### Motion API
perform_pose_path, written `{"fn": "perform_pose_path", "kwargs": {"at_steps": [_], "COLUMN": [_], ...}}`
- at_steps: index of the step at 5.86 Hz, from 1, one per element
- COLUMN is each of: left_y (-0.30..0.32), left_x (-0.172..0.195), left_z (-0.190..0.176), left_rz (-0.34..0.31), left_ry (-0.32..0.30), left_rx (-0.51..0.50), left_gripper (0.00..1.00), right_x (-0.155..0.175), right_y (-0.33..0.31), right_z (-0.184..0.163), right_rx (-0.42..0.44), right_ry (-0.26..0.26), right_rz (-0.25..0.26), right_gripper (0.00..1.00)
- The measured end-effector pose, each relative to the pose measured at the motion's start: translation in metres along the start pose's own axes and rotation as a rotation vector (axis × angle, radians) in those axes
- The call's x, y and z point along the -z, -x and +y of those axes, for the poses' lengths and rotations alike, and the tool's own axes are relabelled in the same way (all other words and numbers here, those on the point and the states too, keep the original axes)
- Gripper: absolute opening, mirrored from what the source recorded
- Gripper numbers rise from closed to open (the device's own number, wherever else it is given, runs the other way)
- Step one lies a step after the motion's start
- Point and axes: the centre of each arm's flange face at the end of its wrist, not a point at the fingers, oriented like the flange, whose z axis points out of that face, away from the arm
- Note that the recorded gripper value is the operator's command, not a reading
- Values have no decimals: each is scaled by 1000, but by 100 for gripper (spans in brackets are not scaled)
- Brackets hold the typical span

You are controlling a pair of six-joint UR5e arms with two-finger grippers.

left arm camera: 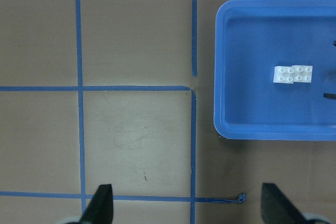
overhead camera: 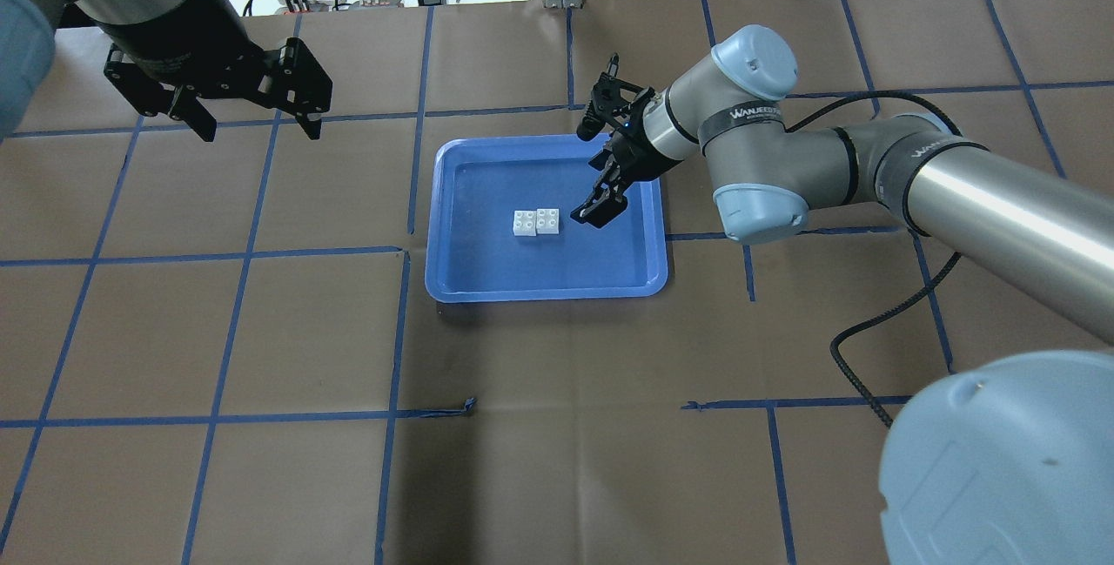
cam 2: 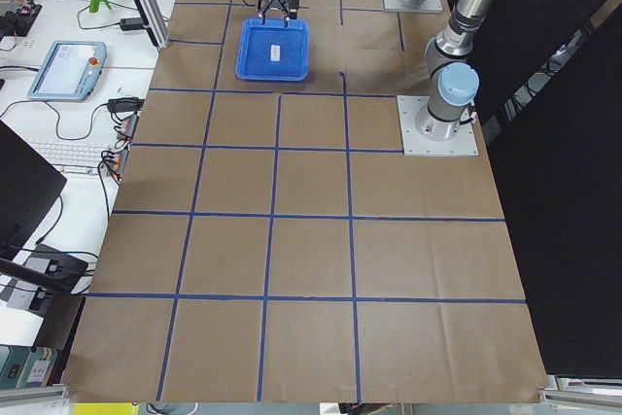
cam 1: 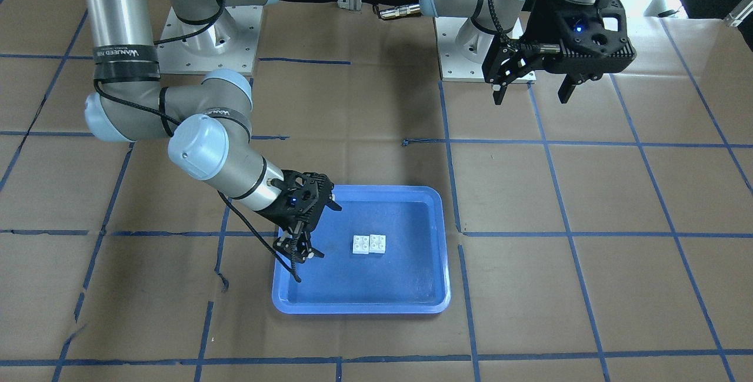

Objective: Assemble white blocks and place on blue tray

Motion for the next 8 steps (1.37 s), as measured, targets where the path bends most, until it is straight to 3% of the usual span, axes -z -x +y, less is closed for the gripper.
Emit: {"fn": "perform_pose_path", "kwargs": {"at_steps": [2, 3, 5, 6, 8], "left_y": [0, 0, 0, 0, 0], "left_x": [0, 0, 0, 0, 0], "left_z": [0, 0, 0, 0, 0], "left_rz": [0, 0, 1, 1, 0], "left_ry": [0, -1, -1, 0, 0], "left_rx": [0, 0, 0, 0, 0], "left_gripper": [100, 100, 100, 100, 100], "right_x": [51, 77, 139, 170, 235], "right_y": [-20, -27, -22, -15, 5], "right_z": [11, 16, 17, 10, -16], "right_rx": [-191, -311, -624, -773, -1022], "right_ry": [75, 141, 321, 395, 506], "right_rz": [99, 143, 279, 312, 301], "right_gripper": [100, 100, 100, 100, 100]}}
